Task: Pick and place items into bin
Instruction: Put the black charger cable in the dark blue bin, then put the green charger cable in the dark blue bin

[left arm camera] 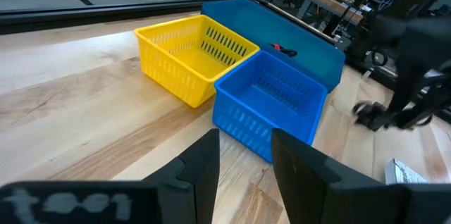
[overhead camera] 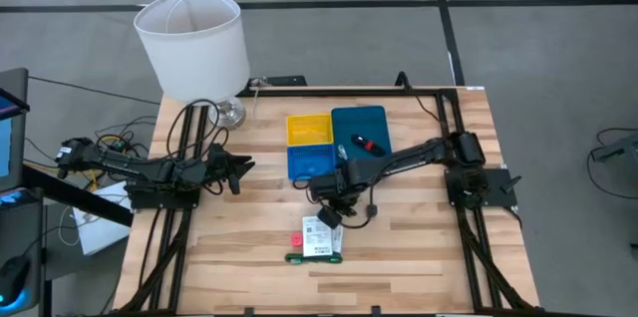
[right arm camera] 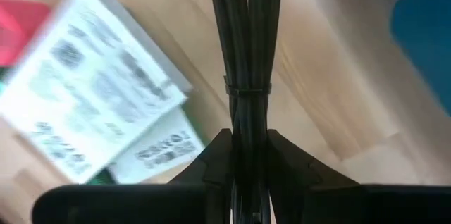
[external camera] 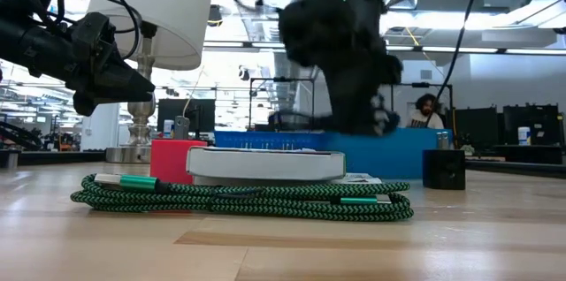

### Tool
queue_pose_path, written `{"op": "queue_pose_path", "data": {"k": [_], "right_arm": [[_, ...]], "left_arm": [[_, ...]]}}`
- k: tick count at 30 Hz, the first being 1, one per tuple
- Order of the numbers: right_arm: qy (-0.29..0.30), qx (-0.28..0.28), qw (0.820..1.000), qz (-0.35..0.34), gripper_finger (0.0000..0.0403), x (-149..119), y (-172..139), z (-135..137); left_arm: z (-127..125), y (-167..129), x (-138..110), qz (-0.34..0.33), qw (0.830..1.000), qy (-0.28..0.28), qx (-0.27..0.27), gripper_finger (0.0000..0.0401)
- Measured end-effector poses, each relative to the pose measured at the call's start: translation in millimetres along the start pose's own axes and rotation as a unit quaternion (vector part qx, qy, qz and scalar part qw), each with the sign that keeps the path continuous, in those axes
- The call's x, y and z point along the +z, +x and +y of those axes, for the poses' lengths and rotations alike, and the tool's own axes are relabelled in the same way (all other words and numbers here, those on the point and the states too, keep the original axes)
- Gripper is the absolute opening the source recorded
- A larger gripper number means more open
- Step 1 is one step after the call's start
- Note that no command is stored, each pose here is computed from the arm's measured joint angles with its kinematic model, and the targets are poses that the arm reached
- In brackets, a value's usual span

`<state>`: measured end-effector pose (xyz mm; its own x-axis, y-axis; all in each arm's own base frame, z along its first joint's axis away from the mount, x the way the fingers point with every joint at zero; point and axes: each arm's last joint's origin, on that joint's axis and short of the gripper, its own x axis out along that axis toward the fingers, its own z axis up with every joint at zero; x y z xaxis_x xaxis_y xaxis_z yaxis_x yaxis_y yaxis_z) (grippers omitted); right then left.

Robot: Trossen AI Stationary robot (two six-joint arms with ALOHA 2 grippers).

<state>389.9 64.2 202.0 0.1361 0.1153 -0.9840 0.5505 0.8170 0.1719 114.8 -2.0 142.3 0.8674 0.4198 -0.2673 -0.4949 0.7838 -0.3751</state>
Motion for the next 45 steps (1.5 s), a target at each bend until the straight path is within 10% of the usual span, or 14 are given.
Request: {"op": "queue_pose_path", "data": {"k": [14, 22, 29, 45], "right_arm": [[0.093, -0.15, 0.967, -0.183, 0.0053, 0, -108, -53], [0.142, -0.205, 0.945, -0.211, 0.0168, 11, -123, -86], [0.114, -0.221, 0.949, -0.193, 0.0229, 13, -118, -88], [0.0, -0.111, 0.992, -0.062, 0.0224, -26, -113, -47]], "left_arm": [[0, 0, 0, -0.001, 1.0, -0.001, -0.001, 0.0116], [0, 0, 0, -0.001, 1.0, 0.0, 0.0, 0.0116], [0, 0, 0, 0.0, 1.0, 0.0, 0.0, 0.0116], [0, 0, 0, -0.001, 1.0, -0.001, -0.001, 0.0116]]}}
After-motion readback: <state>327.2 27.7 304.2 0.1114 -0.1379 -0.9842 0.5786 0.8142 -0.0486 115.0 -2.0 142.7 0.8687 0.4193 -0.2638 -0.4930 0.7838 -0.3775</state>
